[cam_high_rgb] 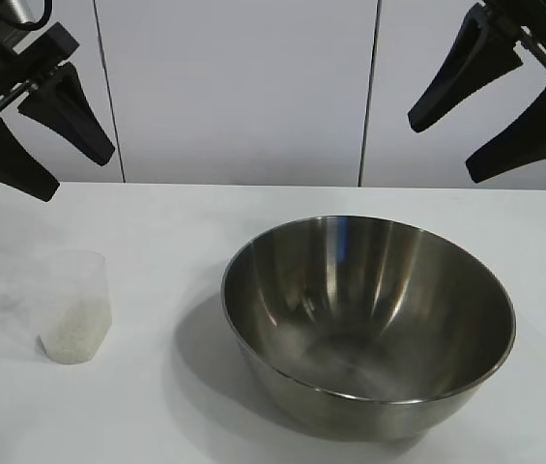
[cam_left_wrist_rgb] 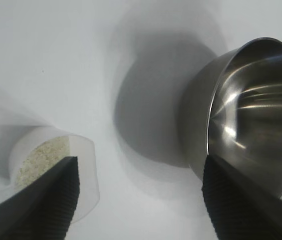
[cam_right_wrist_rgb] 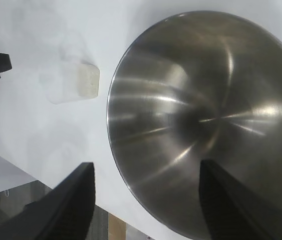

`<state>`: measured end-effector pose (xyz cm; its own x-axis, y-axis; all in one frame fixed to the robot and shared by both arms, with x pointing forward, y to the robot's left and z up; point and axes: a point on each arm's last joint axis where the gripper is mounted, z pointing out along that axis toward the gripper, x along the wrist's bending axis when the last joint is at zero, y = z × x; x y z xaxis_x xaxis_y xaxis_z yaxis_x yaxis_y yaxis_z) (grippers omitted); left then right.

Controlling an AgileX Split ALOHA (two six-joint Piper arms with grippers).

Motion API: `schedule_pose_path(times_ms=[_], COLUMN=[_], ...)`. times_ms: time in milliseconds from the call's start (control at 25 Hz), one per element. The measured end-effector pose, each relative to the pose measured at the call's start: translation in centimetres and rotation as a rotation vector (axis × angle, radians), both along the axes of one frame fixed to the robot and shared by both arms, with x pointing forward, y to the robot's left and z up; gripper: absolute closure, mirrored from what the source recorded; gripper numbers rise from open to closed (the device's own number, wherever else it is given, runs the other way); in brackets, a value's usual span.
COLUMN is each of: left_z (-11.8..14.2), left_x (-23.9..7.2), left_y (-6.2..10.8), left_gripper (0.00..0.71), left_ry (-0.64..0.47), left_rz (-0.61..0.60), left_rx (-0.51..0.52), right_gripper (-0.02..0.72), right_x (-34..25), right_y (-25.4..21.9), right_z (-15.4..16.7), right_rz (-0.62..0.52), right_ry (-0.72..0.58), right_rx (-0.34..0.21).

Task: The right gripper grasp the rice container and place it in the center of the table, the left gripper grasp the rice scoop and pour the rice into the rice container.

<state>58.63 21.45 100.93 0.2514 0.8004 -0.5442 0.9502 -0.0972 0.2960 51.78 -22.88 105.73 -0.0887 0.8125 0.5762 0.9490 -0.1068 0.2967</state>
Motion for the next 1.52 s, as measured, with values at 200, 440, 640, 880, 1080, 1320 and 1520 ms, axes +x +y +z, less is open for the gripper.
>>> schedule_pose_path(times_ms=[200,440,640,880,1080,1320,1520], left_z=[0.0,0.0,0.0,0.0,0.0,0.0,0.0], left_x=[0.0,0.0,0.0,0.0,0.0,0.0,0.0], left_y=[0.0,0.0,0.0,0.0,0.0,0.0,0.0], left_gripper=[0.203,0.203,0.203,0.203,0.203,0.203,0.203], left_ry=[0.0,0.0,0.0,0.0,0.0,-0.001,-0.001], left_rz=[0.0,0.0,0.0,0.0,0.0,-0.001,-0.001], left_rx=[0.0,0.0,0.0,0.0,0.0,0.0,0.0], right_gripper=[0.285,0.285,0.285,0.285,0.285,0.325,0.64], right_x=[0.0,0.0,0.1,1.7,3.8,5.5,5.5], right_y=[0.0,-0.5,-2.3,-3.3,-3.2,-2.4,-2.1], right_z=[0.0,0.9,0.7,-4.2,-8.5,-12.5,-14.1], right_rz=[0.0,0.084,0.111,0.077,0.036,0.028,0.094], right_ry=[0.0,-0.016,0.007,0.131,0.165,0.194,0.229], right_rx=[0.0,-0.108,-0.313,-0.378,-0.37,-0.279,-0.251])
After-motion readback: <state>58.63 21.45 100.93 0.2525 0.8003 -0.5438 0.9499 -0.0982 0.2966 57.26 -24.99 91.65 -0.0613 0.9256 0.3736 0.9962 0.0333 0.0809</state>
